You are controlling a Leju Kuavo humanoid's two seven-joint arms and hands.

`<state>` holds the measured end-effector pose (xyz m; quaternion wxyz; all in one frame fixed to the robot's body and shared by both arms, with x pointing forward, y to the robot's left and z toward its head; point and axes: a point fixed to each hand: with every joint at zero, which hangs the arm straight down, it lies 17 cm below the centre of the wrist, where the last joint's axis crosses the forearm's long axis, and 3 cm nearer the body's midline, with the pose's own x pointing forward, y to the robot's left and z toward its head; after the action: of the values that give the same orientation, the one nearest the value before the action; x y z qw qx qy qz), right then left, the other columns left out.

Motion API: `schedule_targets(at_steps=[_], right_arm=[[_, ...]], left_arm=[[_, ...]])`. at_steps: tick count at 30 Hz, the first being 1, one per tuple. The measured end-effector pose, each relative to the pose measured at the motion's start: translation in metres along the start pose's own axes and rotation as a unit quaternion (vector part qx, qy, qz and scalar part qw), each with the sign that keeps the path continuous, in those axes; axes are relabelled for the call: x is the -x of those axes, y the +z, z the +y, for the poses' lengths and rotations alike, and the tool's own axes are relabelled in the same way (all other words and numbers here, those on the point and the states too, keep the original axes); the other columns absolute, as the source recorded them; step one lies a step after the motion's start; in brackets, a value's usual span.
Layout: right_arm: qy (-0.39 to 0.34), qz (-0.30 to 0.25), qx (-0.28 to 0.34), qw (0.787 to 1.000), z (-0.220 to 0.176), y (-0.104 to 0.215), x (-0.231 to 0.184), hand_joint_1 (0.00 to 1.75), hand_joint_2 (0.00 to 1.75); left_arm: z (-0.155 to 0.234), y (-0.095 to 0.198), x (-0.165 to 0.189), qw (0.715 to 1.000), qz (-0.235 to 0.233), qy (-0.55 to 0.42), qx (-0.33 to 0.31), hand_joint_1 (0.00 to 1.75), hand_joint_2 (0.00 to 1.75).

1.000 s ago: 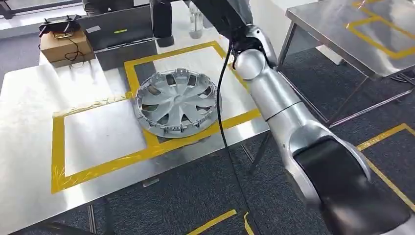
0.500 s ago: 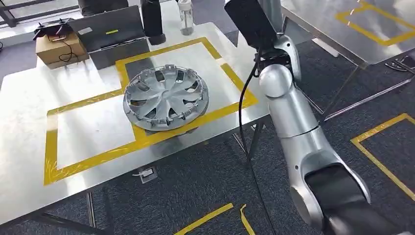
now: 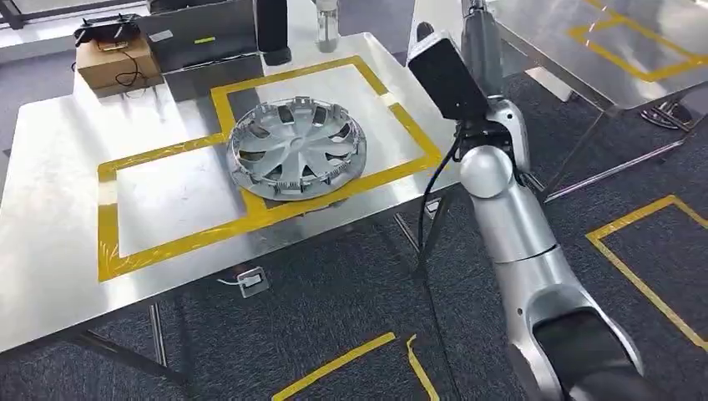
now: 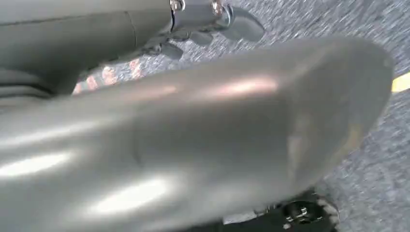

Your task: Take the parts from the cabinet and place them on the table.

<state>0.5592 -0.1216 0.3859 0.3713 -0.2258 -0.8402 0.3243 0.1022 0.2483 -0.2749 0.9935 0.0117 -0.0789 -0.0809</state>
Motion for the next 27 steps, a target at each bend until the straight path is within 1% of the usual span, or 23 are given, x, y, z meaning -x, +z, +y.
schedule_targets(at_steps=[7, 11, 15, 21, 24, 27], right_arm=[[0.023, -0.006, -0.003, 1.000, -0.012, -0.007, -0.003, 0.00, 0.00], [0.029, -0.019, 0.000, 0.999, -0.024, -0.019, -0.013, 0.00, 0.00], [0.030, -0.019, -0.008, 0.999, -0.020, -0.019, -0.012, 0.00, 0.00], [0.043, -0.027, -0.001, 0.999, -0.022, -0.024, -0.017, 0.00, 0.00], [0.055, -0.008, -0.012, 0.998, -0.016, -0.024, -0.010, 0.00, 0.00], [0.071, 0.019, -0.037, 0.997, -0.002, -0.023, 0.012, 0.00, 0.00]], left_arm=[[0.003, -0.001, 0.004, 1.000, 0.005, -0.007, -0.012, 0.00, 0.00], [0.002, -0.001, 0.004, 1.000, 0.003, -0.007, -0.015, 0.00, 0.00], [0.003, -0.001, 0.004, 1.000, 0.002, -0.007, -0.016, 0.00, 0.00], [0.005, -0.001, -0.005, 1.000, -0.009, -0.006, -0.020, 0.00, 0.00], [0.004, -0.001, -0.007, 1.000, -0.009, -0.008, -0.020, 0.00, 0.00], [0.005, -0.001, -0.006, 1.000, -0.007, -0.013, -0.021, 0.00, 0.00]])
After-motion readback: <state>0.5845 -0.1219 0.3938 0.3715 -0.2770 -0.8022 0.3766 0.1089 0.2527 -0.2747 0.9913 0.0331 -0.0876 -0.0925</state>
